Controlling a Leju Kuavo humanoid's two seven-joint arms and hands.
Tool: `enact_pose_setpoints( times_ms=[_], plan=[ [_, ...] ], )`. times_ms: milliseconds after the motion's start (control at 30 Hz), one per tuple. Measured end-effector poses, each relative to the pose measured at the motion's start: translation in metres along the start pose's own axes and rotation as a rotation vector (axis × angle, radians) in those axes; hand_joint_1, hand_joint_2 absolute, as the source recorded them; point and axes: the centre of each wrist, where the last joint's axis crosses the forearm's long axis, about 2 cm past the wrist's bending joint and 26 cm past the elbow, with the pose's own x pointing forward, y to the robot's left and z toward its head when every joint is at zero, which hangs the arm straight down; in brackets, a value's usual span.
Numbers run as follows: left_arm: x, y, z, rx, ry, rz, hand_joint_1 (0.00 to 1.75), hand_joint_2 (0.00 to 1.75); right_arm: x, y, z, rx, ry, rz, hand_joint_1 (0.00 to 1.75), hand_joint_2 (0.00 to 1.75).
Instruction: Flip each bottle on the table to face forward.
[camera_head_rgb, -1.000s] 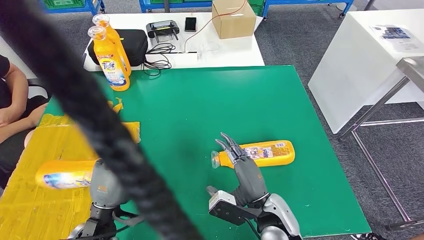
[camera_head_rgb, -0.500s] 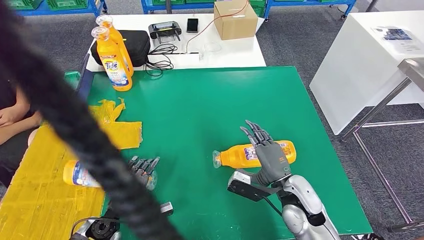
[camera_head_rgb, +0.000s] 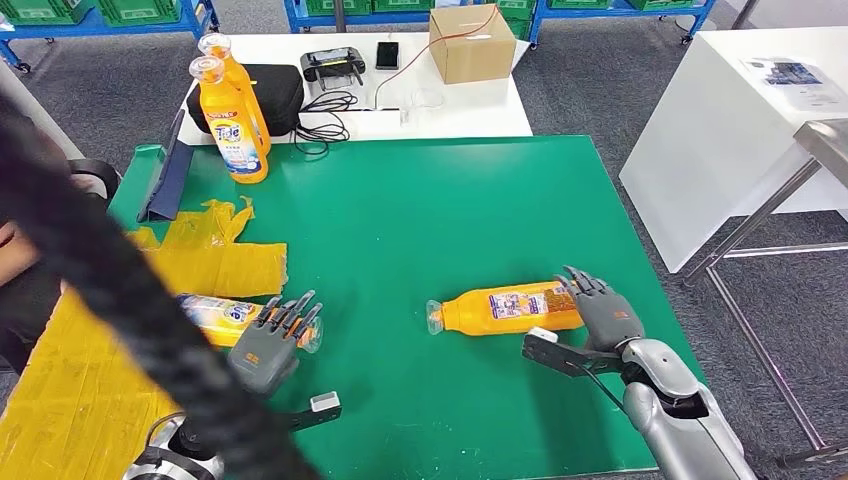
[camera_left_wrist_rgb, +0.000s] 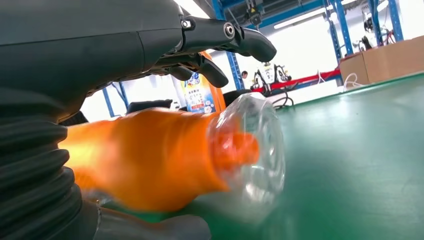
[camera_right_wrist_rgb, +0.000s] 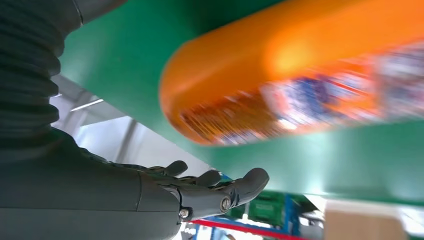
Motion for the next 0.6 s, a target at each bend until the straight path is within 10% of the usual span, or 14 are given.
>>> enact_pose_setpoints(
  times_ms=[600],
  plan=[
    [0.016,0.017,0.003,0.154,-0.101,0.464,0.00,1.75,-0.023,0.002,-0.031,-0.016,0.083,0.119,0.00,1.75]
  ],
)
